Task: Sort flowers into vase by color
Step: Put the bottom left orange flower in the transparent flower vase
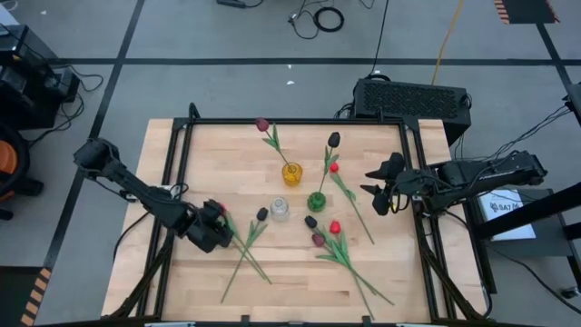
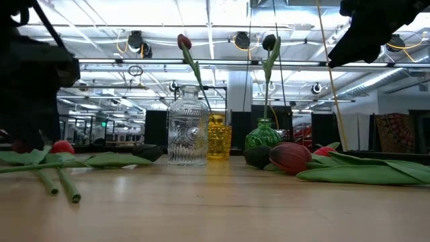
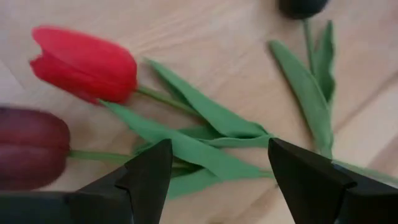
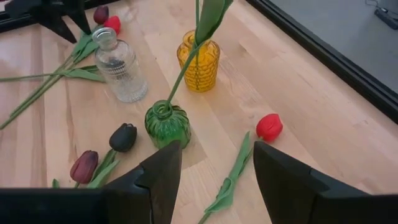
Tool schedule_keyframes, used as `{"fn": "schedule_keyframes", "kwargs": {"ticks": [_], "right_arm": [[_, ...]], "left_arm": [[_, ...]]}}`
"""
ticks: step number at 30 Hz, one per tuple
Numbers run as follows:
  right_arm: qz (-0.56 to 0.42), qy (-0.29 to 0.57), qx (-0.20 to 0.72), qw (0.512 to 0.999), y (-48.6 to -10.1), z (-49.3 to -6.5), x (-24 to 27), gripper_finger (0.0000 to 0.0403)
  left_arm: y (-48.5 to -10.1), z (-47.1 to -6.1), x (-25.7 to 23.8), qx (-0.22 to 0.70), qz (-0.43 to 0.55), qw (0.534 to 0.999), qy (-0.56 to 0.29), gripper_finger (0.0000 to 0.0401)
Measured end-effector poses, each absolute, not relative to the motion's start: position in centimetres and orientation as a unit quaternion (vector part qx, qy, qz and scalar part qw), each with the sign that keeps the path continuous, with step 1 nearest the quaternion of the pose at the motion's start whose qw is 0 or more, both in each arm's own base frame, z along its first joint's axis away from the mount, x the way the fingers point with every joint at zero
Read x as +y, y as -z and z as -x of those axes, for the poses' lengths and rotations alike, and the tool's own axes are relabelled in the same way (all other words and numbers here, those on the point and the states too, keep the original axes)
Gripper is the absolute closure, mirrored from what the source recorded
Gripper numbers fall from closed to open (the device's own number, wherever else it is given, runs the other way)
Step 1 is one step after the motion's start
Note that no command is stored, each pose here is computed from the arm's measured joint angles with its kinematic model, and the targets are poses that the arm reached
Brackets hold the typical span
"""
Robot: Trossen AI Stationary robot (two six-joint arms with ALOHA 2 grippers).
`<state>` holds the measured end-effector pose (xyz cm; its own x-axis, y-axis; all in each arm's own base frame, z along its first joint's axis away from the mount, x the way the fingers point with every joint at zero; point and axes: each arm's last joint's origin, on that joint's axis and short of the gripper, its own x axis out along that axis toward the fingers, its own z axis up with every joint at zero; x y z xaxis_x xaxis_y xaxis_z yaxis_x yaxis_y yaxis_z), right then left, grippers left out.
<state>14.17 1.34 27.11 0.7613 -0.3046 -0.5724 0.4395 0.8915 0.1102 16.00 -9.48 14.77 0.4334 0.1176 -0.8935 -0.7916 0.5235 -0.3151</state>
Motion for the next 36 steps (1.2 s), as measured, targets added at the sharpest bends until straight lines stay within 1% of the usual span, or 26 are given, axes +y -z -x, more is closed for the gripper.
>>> {"fn": "schedule_keyframes", "kwargs": {"ticks": [5, 9, 16, 21, 26, 28, 32, 36], "right_arm": [[-0.122, 0.2, 0.278, 0.932, -27.2, -14.2, 1.3, 0.0211], [-0.121, 0.209, 0.268, 0.933, -27.3, -14.3, 1.3, 0.0211], [-0.11, 0.218, 0.264, 0.933, -27.3, -14.3, 1.2, 0.0211], [-0.109, 0.218, 0.264, 0.933, -27.3, -14.3, 1.2, 0.0211], [-0.109, 0.218, 0.264, 0.933, -27.3, -14.3, 1.2, 0.0211], [-0.106, 0.217, 0.265, 0.934, -27.3, -14.3, 1.2, 0.0211], [-0.103, 0.215, 0.263, 0.935, -27.4, -14.3, 1.2, 0.0211], [-0.105, 0.216, 0.263, 0.934, -27.4, -14.3, 1.2, 0.0211]], "left_arm": [[-13.8, -16.4, -8.6, 0.45, 0.359, 0.743, -0.342, 0.013], [-13.5, -17.0, -7.7, 0.452, 0.346, 0.743, -0.352, 0.013], [-13.6, -17.7, -5.8, 0.432, 0.288, 0.768, -0.375, 0.013], [-13.7, -18.4, -4.0, 0.436, 0.263, 0.772, -0.381, 0.013], [-13.7, -18.9, -2.3, 0.431, 0.26, 0.768, -0.396, 0.013], [-13.8, -19.3, -1.5, 0.426, 0.251, 0.775, -0.394, 0.013], [-14.3, -20.5, 0.0, 0.401, 0.219, 0.806, -0.375, 0.013], [-15.3, -21.1, 0.3, 0.406, 0.266, 0.8, -0.353, 0.013]]}}
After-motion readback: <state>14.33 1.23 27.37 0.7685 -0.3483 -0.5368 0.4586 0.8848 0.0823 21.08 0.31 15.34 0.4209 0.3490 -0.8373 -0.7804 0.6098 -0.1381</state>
